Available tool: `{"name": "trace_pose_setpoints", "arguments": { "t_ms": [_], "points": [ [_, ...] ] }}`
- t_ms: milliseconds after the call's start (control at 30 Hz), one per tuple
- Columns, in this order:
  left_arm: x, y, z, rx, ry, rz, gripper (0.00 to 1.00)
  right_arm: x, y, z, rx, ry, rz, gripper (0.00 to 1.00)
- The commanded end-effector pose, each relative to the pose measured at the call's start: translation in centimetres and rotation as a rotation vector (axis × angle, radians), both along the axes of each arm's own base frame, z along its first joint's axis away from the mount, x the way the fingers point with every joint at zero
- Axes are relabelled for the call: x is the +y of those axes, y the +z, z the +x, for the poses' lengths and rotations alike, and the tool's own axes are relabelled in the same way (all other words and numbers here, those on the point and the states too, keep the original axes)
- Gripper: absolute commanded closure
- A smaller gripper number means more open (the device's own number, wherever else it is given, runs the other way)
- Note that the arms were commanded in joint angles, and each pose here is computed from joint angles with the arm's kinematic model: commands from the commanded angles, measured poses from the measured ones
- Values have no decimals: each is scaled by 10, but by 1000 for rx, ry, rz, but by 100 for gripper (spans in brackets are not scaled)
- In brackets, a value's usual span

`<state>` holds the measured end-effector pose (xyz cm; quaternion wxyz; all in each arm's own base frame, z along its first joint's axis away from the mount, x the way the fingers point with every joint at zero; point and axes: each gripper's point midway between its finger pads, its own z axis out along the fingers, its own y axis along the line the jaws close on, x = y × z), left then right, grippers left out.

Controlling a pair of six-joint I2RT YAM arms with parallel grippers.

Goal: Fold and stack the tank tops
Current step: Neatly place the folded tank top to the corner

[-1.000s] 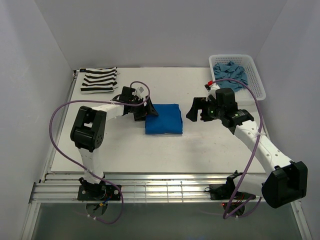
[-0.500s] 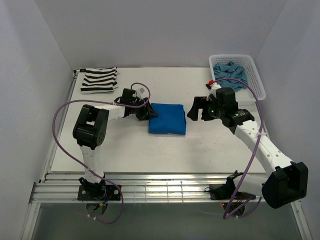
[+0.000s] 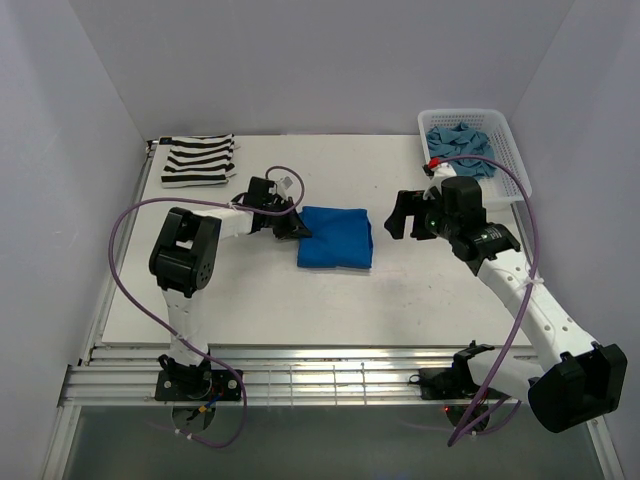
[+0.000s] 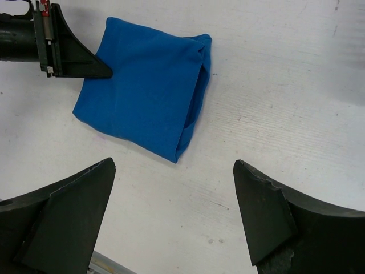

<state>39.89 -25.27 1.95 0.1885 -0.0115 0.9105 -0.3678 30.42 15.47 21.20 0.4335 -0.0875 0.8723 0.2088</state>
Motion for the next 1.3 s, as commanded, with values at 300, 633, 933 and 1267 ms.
{"name": "trace_pose_setpoints", "arguments": {
  "t_ms": [300, 633, 933, 1267],
  "points": [
    [96, 23, 42, -299, 52, 631, 100, -26, 3, 11, -77, -83, -107, 10],
    [153, 76, 103, -500, 31, 846, 100, -52, -1, 20, -101, -185, -212, 10],
    [191, 112, 158, -607, 11, 824, 100, -58, -15, 31, -70, -213, -262, 10],
    [232, 124, 215, -637, 79, 864, 100, -54, -26, 48, -41, -209, -279, 10]
  ]
}}
